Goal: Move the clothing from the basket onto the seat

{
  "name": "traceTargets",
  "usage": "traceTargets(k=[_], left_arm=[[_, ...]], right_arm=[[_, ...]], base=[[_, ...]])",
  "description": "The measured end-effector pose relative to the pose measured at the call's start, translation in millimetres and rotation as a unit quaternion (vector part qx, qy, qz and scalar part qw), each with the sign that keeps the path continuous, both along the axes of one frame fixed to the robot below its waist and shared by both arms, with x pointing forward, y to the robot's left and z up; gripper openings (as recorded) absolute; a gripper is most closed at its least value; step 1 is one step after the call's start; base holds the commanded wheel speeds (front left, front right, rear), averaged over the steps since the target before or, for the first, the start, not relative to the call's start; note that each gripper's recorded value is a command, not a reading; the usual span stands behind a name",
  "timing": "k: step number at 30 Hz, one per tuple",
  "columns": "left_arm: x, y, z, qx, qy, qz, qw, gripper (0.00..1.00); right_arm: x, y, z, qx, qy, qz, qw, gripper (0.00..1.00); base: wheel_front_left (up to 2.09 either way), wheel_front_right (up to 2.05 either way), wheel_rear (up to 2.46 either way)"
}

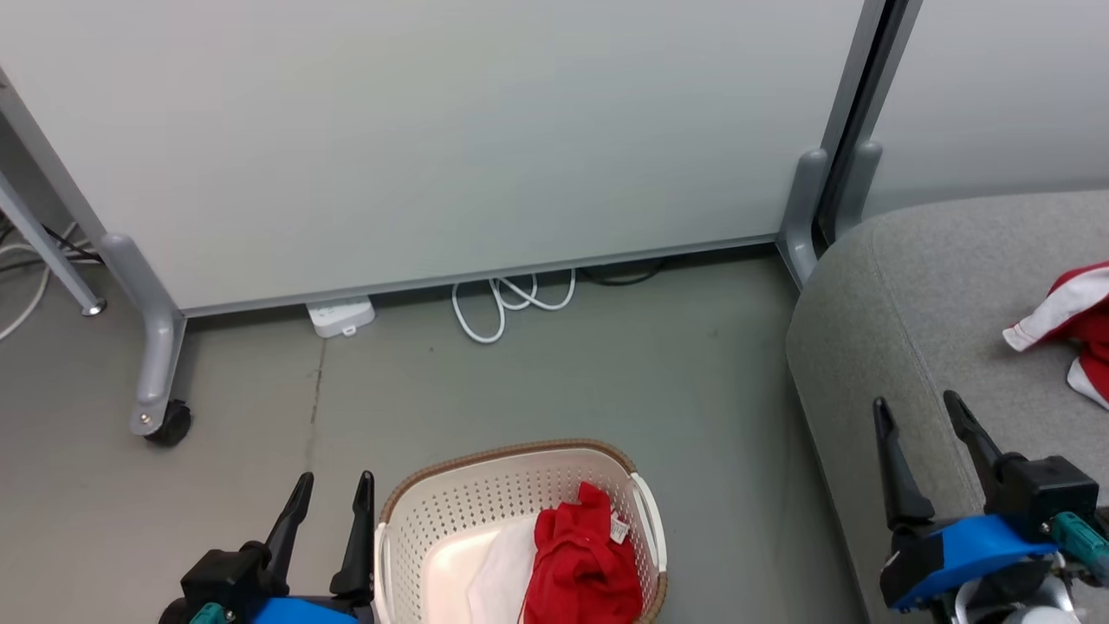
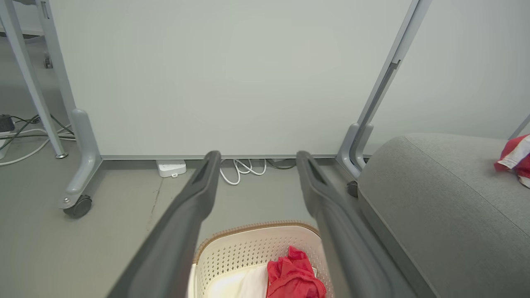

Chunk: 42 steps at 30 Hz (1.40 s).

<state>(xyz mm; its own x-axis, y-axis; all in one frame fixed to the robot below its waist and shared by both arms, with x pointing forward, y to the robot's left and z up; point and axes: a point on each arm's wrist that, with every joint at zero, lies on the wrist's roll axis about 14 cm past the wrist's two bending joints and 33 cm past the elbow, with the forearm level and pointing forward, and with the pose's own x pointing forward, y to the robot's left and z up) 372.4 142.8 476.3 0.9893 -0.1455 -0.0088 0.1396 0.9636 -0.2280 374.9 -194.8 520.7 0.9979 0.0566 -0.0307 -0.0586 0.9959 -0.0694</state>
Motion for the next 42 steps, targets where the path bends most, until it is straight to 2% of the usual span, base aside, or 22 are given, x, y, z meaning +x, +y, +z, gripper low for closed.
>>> traceTargets(k=[10, 18, 24, 29, 42], left_arm=[[48, -41, -36, 0.003, 0.046, -0.061, 0.997, 1.00], [77, -84, -110, 0.007, 0.134, -0.128, 0.983, 1.00], [84, -110, -178, 0.020, 0.210, -0.181, 0.961, 1.00], [77, -128, -234, 0.038, 0.276, -0.228, 0.933, 1.00], [57, -159, -330, 0.057, 0.385, -0.293, 0.873, 1.00]], right_arm=[[51, 4, -1, -0.002, -0.009, 0.013, 1.000, 1.00], [93, -3, -31, -0.005, 0.005, 0.013, 1.000, 1.00], [117, -7, -59, -0.005, 0.017, 0.011, 1.000, 1.00], [129, -12, -79, -0.008, 0.025, 0.008, 1.000, 1.00], [119, -39, -140, -0.006, 0.087, -0.030, 0.996, 1.00]], base=[[0.00, 0.00, 0.00], [0.00, 0.00, 0.00], [0.00, 0.00, 0.00], [0.00, 0.00, 0.00], [0.00, 0.00, 0.00]])
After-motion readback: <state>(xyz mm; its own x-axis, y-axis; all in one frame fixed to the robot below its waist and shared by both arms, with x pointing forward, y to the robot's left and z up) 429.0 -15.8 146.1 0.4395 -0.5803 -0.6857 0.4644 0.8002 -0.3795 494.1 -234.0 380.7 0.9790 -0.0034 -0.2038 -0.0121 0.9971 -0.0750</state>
